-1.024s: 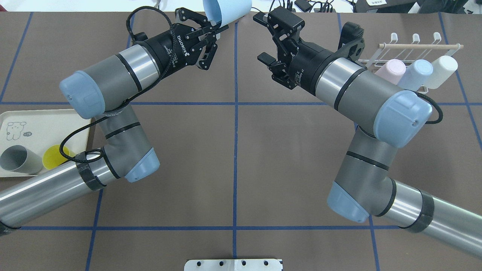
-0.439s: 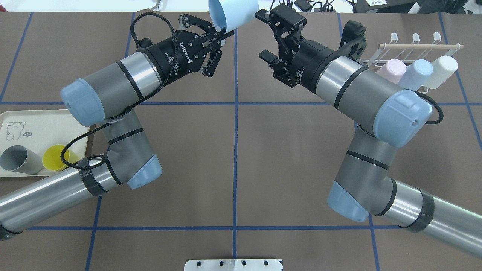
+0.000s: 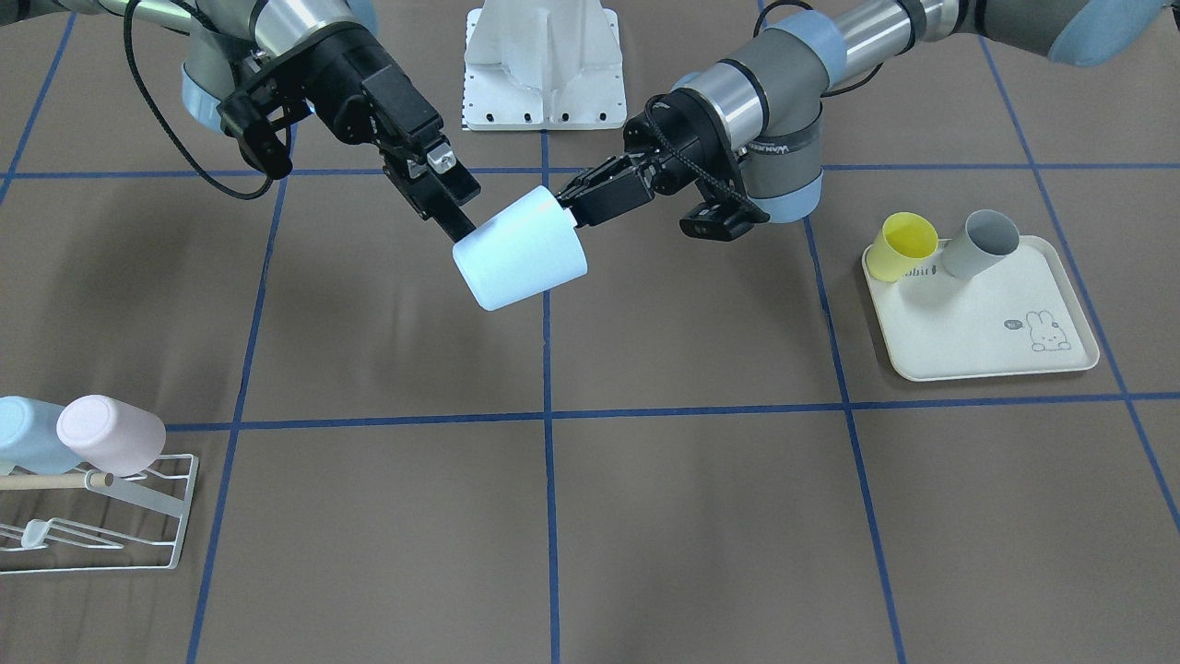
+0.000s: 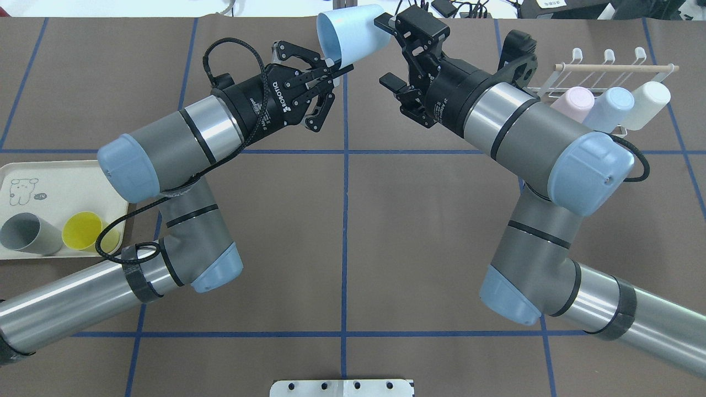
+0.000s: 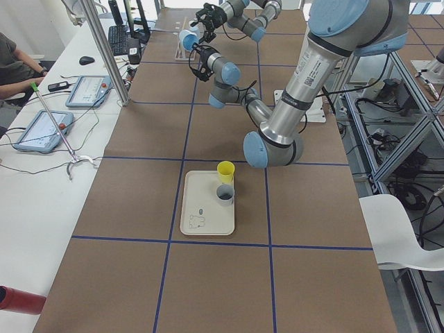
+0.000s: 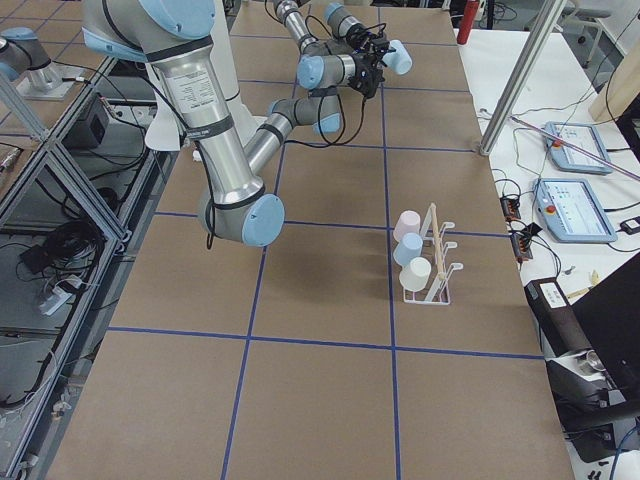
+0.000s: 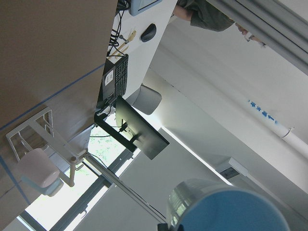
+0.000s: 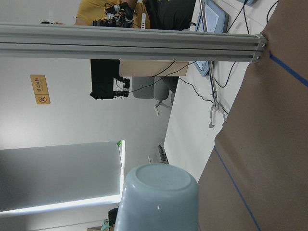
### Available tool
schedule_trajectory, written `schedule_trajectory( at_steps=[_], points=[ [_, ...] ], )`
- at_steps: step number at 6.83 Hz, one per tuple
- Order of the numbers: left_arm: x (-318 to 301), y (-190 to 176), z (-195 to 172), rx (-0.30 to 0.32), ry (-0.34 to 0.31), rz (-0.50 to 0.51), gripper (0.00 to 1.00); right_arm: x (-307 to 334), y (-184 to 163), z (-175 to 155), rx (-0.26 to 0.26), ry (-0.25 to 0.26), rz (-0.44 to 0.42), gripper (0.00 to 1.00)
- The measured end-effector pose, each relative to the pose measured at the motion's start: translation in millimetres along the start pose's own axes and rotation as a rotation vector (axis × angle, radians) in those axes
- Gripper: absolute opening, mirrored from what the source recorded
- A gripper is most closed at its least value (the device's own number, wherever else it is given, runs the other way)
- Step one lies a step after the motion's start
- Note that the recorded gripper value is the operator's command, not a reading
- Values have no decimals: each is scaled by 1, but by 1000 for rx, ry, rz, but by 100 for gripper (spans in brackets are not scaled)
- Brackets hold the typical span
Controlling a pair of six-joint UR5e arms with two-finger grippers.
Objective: Transfer IKEA cup to right arm and place on rack
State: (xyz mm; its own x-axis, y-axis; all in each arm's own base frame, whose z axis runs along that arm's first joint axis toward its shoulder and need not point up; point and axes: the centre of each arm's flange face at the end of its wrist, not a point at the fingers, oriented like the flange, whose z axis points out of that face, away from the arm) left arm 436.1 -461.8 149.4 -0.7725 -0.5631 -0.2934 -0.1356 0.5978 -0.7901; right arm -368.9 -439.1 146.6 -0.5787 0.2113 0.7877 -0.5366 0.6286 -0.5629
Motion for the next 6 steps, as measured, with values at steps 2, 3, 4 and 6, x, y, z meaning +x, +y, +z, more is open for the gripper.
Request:
schedule_trajectory(
  at_steps=[2,3,4,6],
  points=[
    [-8,9,-1,-21,-7,-12,0,0,0,0,0,1,0,100],
    [-10,16,-2,-34,-7,-17,0,1,0,0,1,1,0,100],
    [-12,21,-2,-43,-9,-22,0,1,0,0,1,1,0,100],
    [-20,27,-2,-50,-18,-31,0,1,0,0,1,1,0,100]
  ],
)
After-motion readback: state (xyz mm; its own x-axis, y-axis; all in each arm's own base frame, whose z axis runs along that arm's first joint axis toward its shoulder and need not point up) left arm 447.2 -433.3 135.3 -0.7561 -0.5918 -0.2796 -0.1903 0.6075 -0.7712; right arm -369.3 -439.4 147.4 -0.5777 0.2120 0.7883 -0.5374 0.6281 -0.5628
